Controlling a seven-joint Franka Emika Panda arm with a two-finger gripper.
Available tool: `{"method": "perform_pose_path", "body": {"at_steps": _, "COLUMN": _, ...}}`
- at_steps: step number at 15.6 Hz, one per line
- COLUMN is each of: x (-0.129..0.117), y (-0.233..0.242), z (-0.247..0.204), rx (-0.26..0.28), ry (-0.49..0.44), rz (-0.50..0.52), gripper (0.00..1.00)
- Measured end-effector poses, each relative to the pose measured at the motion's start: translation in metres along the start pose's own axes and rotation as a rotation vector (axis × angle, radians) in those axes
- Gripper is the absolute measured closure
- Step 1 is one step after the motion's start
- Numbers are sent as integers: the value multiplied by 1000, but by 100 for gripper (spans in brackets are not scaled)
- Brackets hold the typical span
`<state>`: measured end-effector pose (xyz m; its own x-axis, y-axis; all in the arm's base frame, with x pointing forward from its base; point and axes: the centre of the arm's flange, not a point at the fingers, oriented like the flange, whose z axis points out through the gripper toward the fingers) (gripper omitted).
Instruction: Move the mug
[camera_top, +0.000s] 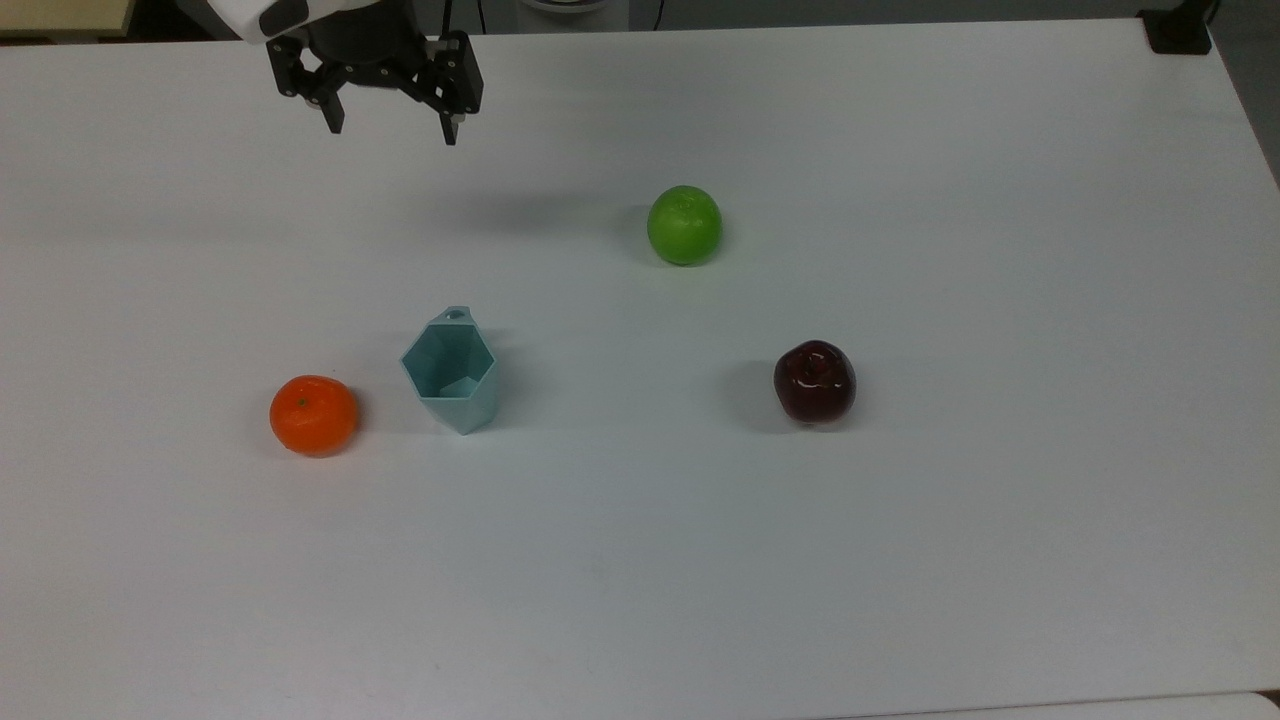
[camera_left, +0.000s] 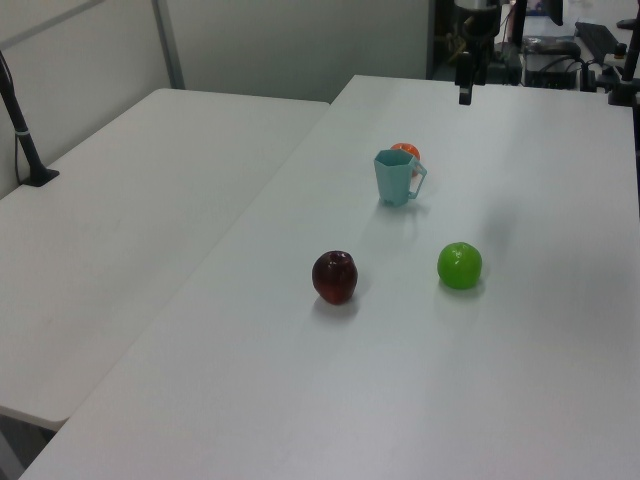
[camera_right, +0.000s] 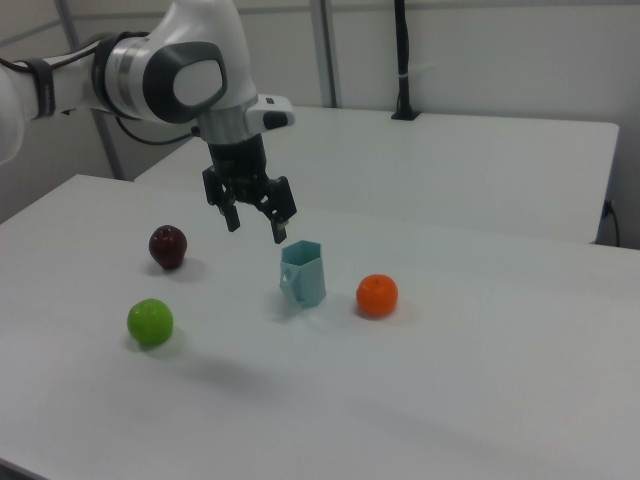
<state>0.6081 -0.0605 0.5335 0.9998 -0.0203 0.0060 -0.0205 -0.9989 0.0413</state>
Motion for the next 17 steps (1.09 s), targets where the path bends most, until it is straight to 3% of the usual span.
{"method": "perform_pose_path", "body": {"at_steps": 7, "x": 23, "y": -3, "z": 47, "rx": -3, "ry": 31, "rz": -47, "gripper": 0}}
{"method": "perform_pose_path", "body": {"at_steps": 11, "x": 31, "y": -5, "z": 93, "rx": -1, "ry": -10, "rz": -59, "gripper": 0}}
{"method": "perform_pose_path", "body": {"at_steps": 17, "x": 52, "y": -10, "z": 136, "rx": -9, "ry": 94, "rz": -68, "gripper": 0}}
